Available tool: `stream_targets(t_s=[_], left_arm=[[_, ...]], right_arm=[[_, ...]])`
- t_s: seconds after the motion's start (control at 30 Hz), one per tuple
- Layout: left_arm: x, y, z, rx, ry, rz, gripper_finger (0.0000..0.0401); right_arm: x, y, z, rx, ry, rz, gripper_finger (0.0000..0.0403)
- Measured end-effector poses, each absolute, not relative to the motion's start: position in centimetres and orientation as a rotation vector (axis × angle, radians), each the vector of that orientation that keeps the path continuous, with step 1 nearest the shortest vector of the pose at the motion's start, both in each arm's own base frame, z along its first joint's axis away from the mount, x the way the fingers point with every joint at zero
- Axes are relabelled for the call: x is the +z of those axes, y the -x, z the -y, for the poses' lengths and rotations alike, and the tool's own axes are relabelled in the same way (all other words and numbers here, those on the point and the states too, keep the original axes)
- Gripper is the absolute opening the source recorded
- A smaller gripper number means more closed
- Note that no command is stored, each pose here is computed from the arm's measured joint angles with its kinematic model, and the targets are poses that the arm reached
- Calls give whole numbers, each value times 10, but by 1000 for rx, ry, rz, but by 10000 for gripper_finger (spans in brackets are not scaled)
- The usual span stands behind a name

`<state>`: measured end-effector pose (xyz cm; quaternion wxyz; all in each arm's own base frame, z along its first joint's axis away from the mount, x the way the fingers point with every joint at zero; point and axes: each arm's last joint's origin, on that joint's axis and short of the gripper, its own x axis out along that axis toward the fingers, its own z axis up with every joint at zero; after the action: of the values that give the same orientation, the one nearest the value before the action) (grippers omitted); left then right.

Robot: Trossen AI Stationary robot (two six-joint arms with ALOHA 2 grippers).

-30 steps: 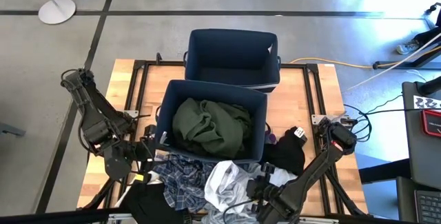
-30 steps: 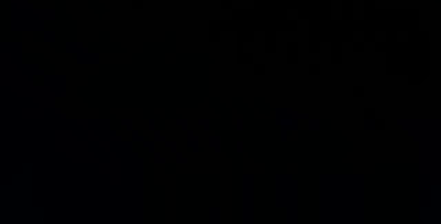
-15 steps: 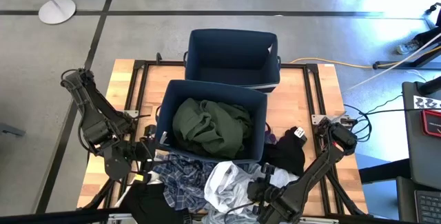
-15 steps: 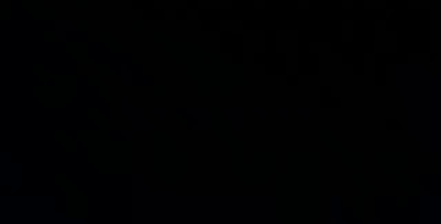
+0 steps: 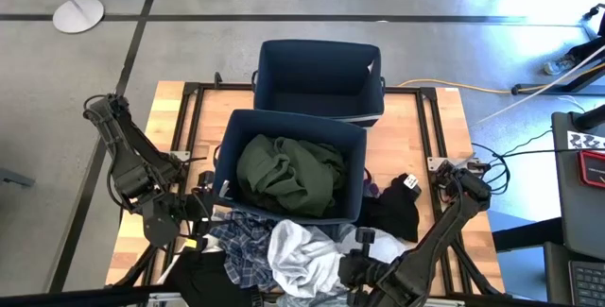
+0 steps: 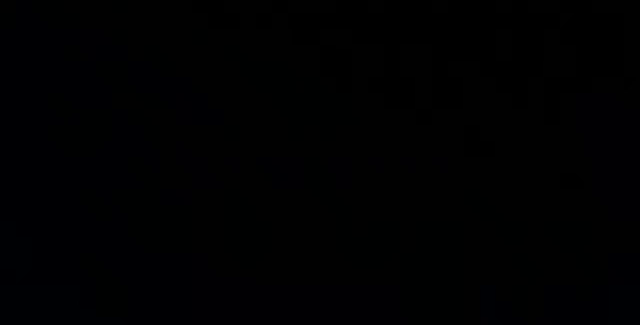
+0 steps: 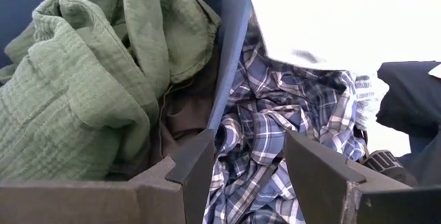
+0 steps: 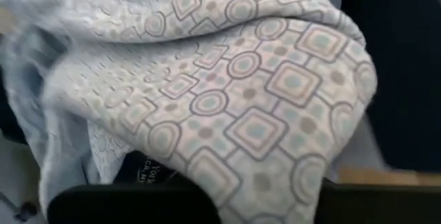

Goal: Sort clothes
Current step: Put the light blue polo shirt into the bottom blue laundry bin

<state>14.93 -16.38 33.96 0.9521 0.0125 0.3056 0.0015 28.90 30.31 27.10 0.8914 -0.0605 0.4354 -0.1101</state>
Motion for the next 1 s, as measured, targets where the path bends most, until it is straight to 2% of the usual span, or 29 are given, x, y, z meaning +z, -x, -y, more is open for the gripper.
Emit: stream_targets(t_s=[0.27,0.57,0.77,1.0], left_arm=[[340,-149,164,3,-26,-621,166],[340,-149,164,3,-26,-622,166],[340,-149,164,3,-26,-622,166],[340,-149,164,2,-30,-622,166]], right_arm=[[314,-294,-307,-168,164,-784,17],[381,-294,-303,-118,246,-591,19],[429,-292,-290,-177,392,-382,20],[487,-292,-254,-297,426,-186,21]])
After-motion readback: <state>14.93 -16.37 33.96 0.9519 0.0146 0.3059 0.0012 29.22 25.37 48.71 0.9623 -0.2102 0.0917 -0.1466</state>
